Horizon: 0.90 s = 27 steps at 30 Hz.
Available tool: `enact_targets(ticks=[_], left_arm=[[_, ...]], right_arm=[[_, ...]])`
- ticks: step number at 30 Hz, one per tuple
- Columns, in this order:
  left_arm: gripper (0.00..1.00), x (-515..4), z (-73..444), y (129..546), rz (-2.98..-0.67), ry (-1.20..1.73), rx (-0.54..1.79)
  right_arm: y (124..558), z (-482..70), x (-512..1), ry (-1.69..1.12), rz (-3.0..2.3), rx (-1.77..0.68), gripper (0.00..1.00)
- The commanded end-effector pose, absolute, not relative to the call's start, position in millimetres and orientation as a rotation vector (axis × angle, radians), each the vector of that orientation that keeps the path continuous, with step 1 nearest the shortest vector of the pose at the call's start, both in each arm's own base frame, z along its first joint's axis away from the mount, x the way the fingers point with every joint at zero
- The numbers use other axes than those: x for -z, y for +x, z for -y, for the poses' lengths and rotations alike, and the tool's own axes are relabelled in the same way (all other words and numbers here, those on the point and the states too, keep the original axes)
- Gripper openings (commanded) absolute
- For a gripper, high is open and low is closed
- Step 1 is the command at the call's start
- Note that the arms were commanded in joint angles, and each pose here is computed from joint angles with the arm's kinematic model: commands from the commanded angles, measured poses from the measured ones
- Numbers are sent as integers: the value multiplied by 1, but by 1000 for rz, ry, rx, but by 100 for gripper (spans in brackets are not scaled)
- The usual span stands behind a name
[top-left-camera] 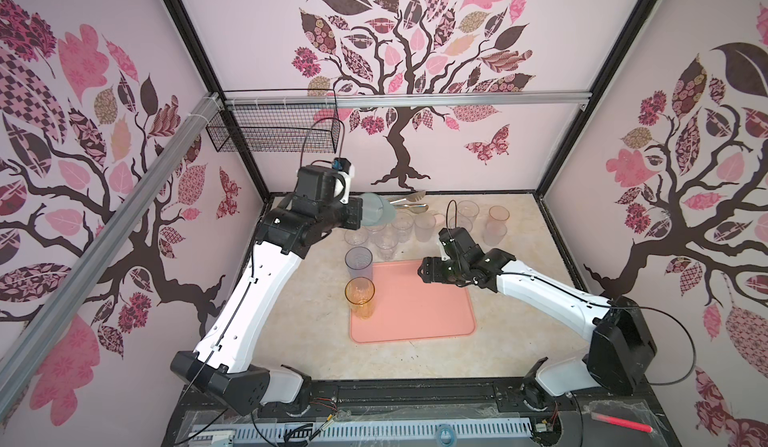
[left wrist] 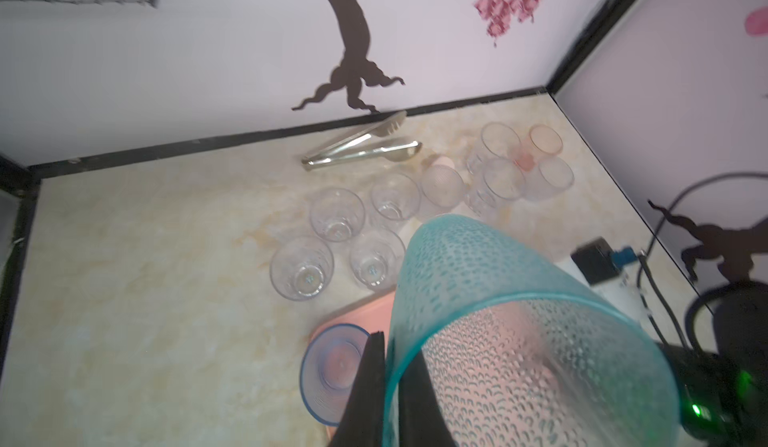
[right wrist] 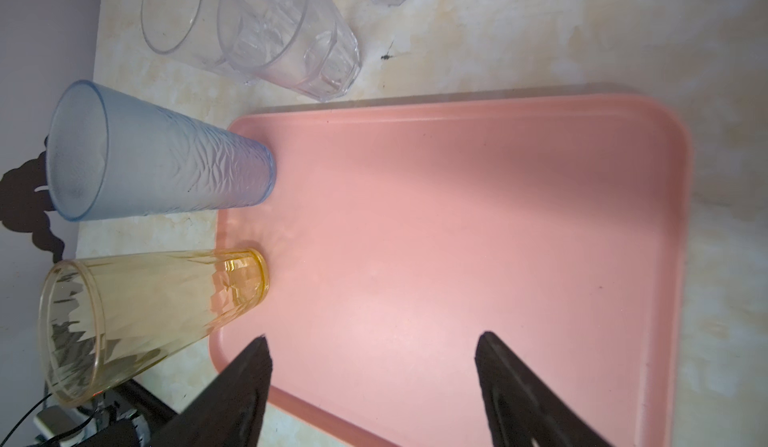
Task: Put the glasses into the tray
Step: 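Carry the teal glass with the left gripper over the tray beside the amber glass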
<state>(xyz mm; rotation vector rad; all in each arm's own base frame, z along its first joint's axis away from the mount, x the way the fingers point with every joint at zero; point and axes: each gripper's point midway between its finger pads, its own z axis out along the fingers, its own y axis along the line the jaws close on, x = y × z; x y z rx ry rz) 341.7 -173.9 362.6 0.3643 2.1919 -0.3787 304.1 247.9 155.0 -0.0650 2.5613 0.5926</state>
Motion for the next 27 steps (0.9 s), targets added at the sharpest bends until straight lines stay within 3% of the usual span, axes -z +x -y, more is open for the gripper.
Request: enact_targets(ticks=[1,5,14,27], left_arm=[[0,-325,176,310,-2316,467,309],[0,-288,184,278,-2415,570,301],[0,-218,217,212,-2577,730,344],[0,-163,202,217,-2679,737,128]], right_arm=[[312,-227,-182,-73,-2469,-476,81],[303,-217,-172,-67,-2483,-449,81],[255,-231,-143,-125,-2541,-678,80],[193,-257,-112,-561,-2445,-593,86]])
